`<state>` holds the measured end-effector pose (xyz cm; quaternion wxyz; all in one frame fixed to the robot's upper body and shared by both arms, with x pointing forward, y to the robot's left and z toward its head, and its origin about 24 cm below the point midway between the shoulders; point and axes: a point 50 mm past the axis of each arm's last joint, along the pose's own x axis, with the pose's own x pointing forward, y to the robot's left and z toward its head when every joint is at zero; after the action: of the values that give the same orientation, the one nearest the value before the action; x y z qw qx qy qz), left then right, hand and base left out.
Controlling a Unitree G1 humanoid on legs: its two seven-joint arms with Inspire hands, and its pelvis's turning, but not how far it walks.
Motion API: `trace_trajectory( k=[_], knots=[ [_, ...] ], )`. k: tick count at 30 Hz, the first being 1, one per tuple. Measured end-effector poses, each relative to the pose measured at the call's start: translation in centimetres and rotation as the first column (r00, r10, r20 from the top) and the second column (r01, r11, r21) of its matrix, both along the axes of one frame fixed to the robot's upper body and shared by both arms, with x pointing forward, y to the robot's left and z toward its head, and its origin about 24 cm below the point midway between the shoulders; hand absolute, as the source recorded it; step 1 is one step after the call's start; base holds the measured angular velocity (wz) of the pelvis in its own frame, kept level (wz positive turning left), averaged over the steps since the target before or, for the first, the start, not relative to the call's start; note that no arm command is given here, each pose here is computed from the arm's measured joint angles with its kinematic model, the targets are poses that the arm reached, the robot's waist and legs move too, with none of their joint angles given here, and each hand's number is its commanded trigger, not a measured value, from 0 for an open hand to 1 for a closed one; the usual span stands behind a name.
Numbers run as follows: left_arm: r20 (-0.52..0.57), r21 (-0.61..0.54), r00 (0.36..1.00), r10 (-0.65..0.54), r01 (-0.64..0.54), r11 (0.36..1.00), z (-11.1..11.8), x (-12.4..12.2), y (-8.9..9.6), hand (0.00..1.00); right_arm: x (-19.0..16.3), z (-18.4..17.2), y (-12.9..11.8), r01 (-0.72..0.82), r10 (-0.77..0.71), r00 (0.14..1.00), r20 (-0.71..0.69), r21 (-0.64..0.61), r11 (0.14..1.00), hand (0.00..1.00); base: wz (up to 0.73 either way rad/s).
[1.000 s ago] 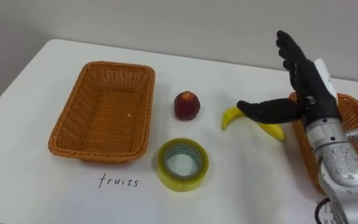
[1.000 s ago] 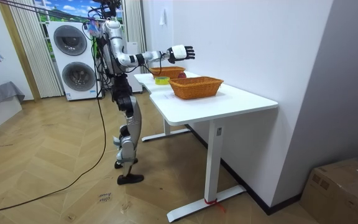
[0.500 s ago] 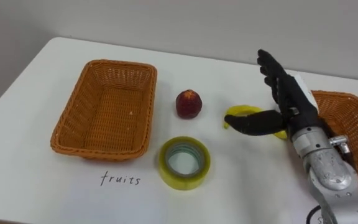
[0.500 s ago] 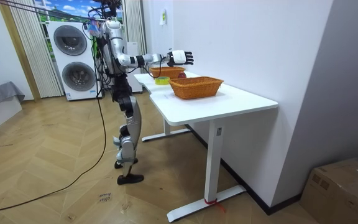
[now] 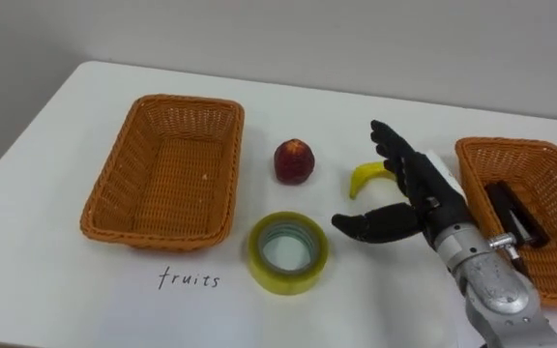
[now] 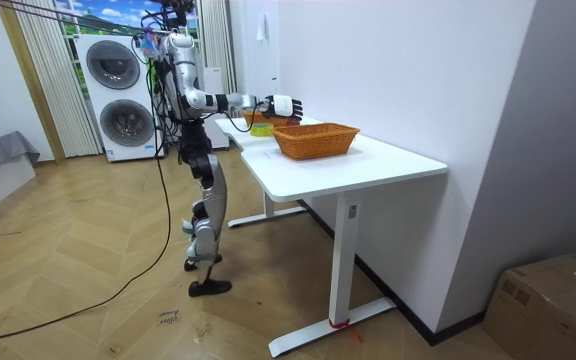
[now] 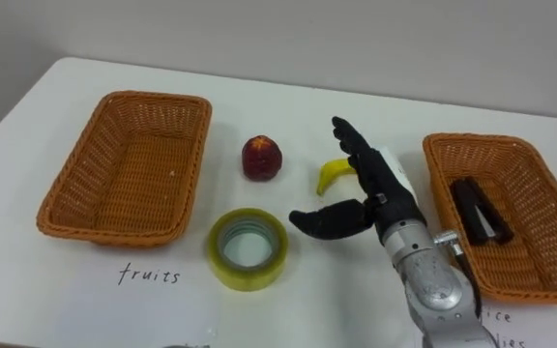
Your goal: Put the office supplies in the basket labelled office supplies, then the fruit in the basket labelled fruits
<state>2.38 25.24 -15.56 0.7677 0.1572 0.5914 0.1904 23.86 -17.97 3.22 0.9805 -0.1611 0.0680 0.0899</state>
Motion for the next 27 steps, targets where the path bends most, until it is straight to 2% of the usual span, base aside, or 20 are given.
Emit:
trace_trajectory(
  k=[5,11,21,27],
  knots=[
    [-0.012,0.002,0.999,-0.033,0.033,0.999,-0.1,-0.1,-0.3,0.00,-0.2,-0.4,1.0,-0.070,0.069,0.997,-0.027,-0.054,0.996,0.00,-0.09],
    [-0.014,-0.001,0.998,-0.054,0.054,0.999,-0.1,0.2,-0.6,0.00,-0.4,-0.8,1.8,-0.119,0.116,0.992,-0.056,-0.055,0.991,0.00,0.00],
    [0.016,0.009,0.998,-0.057,0.057,0.998,0.1,1.0,-0.5,0.00,-0.4,-0.9,1.8,-0.120,0.117,0.991,-0.062,-0.053,0.991,0.00,0.03],
    [0.001,0.000,1.000,-0.025,0.025,1.000,-0.1,0.4,-0.6,0.00,-0.5,-2.0,1.5,-0.086,0.082,0.991,-0.105,-0.032,0.996,0.00,0.03]
  ],
)
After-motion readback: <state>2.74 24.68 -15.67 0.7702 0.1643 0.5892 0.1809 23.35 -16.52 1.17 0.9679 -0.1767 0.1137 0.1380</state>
